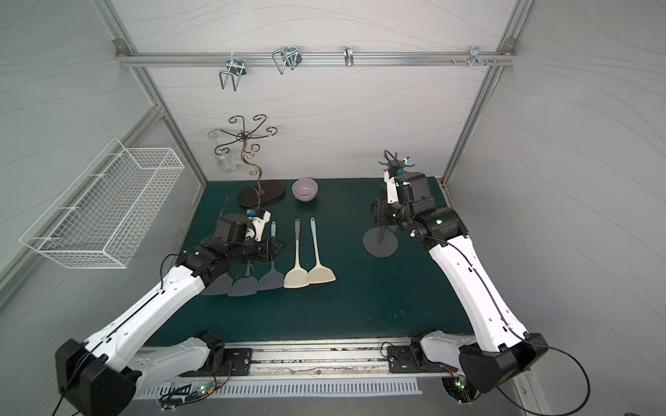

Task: Take the spatula off the kitchen utensil rack
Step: Take off the spatula from the rack.

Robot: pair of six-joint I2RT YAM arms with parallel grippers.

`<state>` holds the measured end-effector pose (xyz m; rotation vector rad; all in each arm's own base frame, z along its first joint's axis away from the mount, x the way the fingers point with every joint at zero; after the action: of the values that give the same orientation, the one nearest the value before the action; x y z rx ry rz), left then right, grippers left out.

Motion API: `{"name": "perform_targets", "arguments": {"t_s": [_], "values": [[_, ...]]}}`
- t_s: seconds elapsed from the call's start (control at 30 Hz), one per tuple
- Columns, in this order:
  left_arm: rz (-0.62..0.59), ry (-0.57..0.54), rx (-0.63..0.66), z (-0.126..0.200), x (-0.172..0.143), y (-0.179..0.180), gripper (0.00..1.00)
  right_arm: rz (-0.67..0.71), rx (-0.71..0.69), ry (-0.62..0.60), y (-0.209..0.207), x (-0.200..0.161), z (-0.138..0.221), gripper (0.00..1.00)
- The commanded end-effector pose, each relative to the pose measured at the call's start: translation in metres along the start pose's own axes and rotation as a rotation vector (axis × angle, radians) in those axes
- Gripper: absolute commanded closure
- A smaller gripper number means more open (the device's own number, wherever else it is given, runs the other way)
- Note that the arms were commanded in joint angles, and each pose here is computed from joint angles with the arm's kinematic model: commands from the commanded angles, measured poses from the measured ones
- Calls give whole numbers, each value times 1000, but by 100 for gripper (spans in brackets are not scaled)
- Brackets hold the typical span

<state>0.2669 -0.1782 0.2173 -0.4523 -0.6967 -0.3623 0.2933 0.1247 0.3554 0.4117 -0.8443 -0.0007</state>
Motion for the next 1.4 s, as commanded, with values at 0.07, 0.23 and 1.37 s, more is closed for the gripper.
{"name": "perform_targets", "arguments": {"t_s": [0.07, 0.23, 1.37], "values": [[-92, -165, -85, -8, 74, -49, 47, 6, 50, -217, -17, 28, 37, 54], [-124, -236, -195, -27, 124, -86, 46, -54, 40, -426, -41, 47, 48, 56], [-374, -515, -627, -151, 230, -225, 37, 140, 256, -596, -84, 62, -69, 51]]}}
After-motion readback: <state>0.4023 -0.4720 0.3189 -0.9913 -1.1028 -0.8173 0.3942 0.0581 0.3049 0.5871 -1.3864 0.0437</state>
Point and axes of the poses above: each gripper's point midway between its finger pads, its own z axis back along the fingers, its own y axis along the line the jaws close on, x = y × z, the point moved 3 cm from there along z, back along the fingers, and after that the axes turned 9 degrees about -z, right-handed, at the moved point
